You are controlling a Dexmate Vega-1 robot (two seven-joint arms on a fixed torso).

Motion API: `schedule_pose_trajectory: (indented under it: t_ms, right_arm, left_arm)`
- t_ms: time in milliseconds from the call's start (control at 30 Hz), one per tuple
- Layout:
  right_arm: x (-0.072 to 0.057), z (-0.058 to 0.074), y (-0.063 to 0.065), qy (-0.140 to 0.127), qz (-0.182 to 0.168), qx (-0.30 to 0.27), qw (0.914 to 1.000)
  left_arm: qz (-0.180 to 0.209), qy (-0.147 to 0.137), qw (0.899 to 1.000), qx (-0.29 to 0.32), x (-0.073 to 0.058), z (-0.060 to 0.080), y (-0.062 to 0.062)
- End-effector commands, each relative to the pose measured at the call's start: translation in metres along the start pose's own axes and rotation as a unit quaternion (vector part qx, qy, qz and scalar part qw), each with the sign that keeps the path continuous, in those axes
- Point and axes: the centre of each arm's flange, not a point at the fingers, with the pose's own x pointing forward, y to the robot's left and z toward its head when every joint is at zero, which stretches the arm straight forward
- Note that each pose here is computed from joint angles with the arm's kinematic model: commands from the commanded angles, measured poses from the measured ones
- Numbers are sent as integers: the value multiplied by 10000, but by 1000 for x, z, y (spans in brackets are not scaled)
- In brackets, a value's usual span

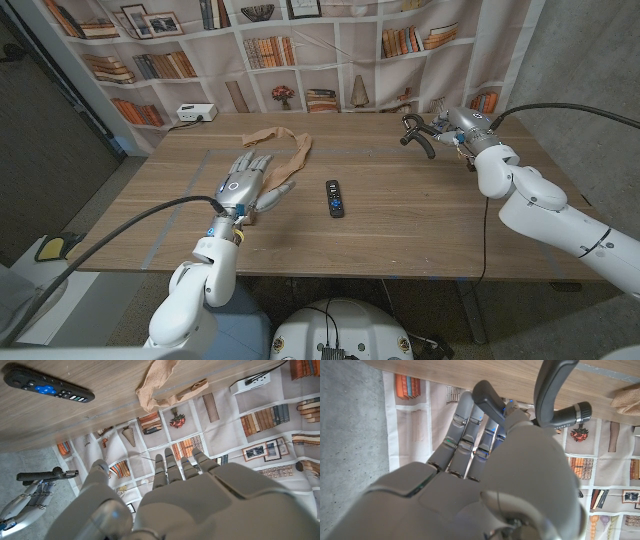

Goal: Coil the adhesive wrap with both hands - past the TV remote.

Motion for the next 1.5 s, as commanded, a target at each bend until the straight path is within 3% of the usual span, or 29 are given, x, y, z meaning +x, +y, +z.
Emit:
schedule_pose_trajectory:
  t_ms: [33,1500]
  right_arm:
    - [3,3,2,10,31,15,10000]
    - [14,11,8,42,127,-59,9999]
  left_arm:
    - [-136,-27,9999,86,1,-4,-6]
    - [-483,27,9984,292,9,-17,-24]
